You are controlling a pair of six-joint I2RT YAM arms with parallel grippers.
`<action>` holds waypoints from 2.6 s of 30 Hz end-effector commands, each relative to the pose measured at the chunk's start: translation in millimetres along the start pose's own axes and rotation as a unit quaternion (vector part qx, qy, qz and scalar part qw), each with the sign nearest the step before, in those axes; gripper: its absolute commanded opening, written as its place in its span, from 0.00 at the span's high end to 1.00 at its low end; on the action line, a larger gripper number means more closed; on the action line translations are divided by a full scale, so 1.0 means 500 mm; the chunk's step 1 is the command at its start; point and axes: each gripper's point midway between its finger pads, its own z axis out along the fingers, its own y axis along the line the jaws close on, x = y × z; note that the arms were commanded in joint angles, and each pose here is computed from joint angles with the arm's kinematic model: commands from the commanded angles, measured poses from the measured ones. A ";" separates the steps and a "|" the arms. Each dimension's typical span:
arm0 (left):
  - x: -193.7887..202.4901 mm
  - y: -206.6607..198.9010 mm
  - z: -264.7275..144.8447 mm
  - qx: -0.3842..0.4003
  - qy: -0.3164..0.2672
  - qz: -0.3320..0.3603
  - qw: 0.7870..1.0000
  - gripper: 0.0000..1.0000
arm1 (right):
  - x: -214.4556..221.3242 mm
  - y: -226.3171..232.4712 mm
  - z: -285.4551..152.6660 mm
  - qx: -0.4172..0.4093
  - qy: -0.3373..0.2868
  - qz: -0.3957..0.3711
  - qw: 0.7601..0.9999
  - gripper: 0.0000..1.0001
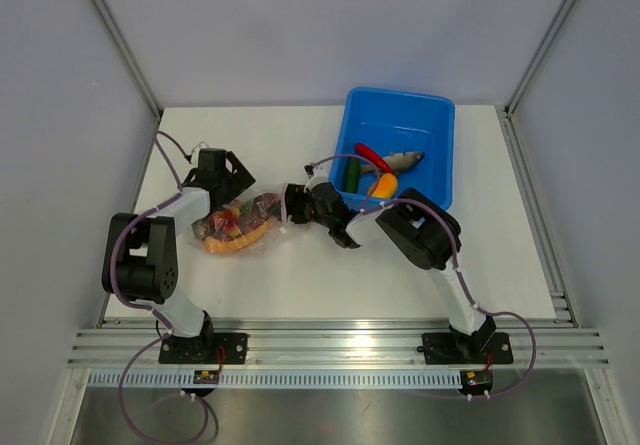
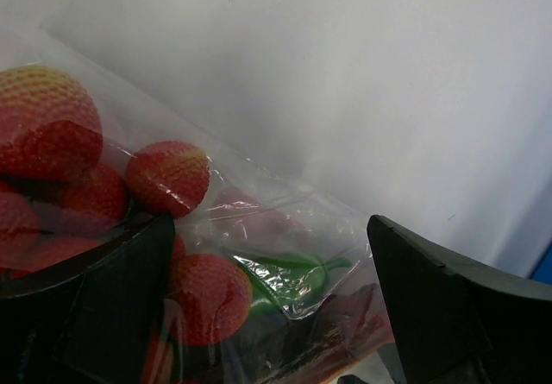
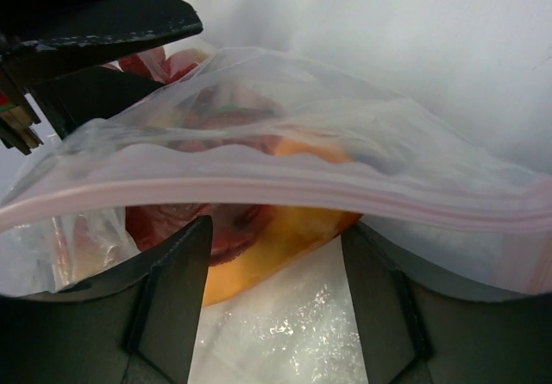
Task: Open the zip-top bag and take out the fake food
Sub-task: Pick up the food from the center of the board.
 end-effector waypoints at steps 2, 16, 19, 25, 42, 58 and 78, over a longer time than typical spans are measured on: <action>0.009 -0.010 -0.002 0.024 0.008 -0.001 1.000 0.04 | -0.012 0.019 0.016 -0.031 -0.007 0.001 0.999 0.34; 0.019 -0.057 -0.013 0.118 0.021 -0.015 0.993 0.07 | -0.037 0.054 -0.007 -0.057 -0.020 -0.022 0.998 0.40; 0.023 -0.065 -0.015 0.131 0.024 -0.023 0.991 0.07 | -0.038 0.052 -0.009 -0.051 -0.019 -0.028 0.998 0.28; 0.041 -0.077 -0.017 0.156 0.041 -0.032 0.986 0.07 | -0.036 0.049 0.004 -0.047 -0.015 -0.023 0.999 0.24; 0.064 -0.075 0.008 0.171 0.076 -0.054 0.981 0.07 | -0.047 0.061 -0.005 -0.050 -0.022 -0.018 0.998 0.58; 0.036 0.017 0.006 0.077 0.028 -0.144 0.986 0.07 | -0.116 0.052 -0.088 0.026 -0.088 -0.013 0.996 0.81; -0.006 0.103 -0.071 0.052 -0.086 -0.252 0.963 0.08 | -0.213 0.086 -0.194 0.106 -0.110 -0.037 0.988 0.84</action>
